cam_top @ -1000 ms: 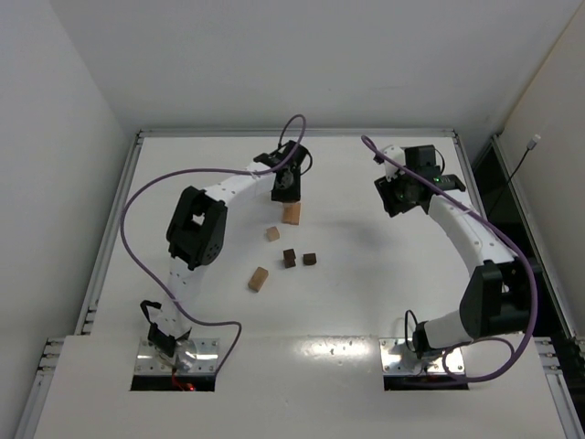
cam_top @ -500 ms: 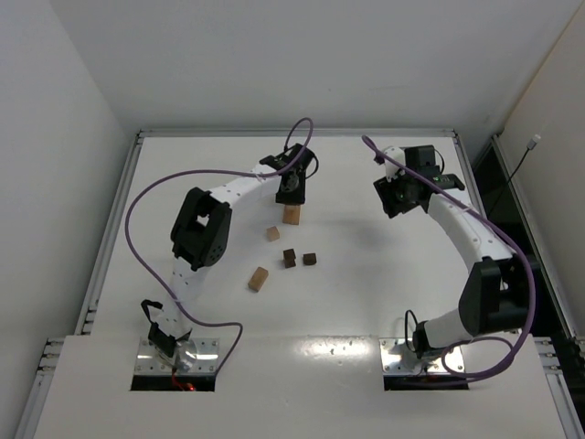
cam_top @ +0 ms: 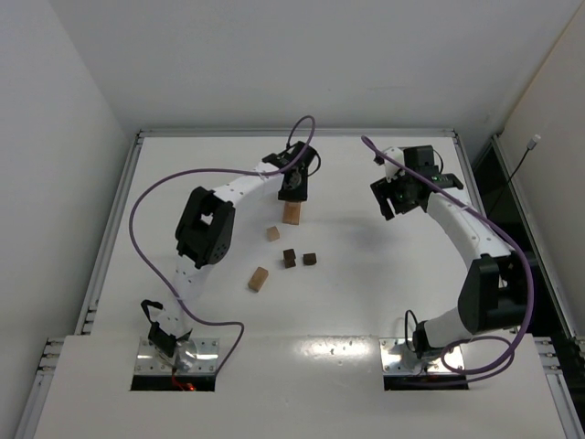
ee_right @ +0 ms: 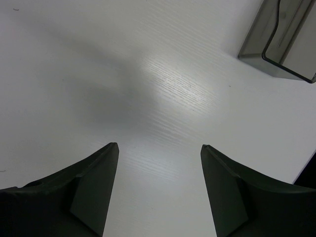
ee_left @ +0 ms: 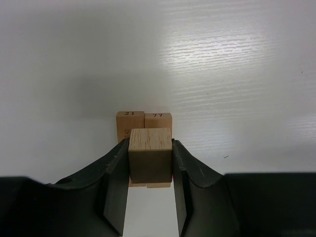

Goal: Build the wood block tower

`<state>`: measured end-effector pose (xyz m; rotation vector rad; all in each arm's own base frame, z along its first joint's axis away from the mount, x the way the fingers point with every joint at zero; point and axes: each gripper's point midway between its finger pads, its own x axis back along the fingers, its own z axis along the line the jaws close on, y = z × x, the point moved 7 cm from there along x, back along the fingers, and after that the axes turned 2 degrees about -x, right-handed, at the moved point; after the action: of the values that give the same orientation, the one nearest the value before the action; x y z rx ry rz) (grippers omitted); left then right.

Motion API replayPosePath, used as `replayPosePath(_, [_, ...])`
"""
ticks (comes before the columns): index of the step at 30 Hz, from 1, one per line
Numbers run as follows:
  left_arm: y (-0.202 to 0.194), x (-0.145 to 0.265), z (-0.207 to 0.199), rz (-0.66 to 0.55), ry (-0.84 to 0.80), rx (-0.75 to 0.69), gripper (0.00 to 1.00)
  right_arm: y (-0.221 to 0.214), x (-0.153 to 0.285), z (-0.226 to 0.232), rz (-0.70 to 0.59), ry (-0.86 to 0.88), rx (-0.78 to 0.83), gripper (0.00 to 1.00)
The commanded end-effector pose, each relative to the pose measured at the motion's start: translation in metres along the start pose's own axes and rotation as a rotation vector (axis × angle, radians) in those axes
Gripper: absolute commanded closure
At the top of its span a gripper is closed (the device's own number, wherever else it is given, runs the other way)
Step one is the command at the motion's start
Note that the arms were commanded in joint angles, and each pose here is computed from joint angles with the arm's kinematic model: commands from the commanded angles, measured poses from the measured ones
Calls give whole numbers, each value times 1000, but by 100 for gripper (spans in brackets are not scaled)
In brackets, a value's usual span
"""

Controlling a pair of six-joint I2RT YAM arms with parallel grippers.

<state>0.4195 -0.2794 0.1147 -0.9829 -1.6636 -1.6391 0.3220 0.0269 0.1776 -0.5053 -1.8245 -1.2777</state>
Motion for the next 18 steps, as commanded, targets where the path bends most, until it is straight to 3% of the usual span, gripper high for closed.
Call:
replayPosePath(1, [10,2,-5,-30,-12,3,100,14,7,-7,-41,-35,-11,35])
replayPosePath(18, [0,-9,11,24,7,4,99,17,5,-8,-51,-29,-11,34])
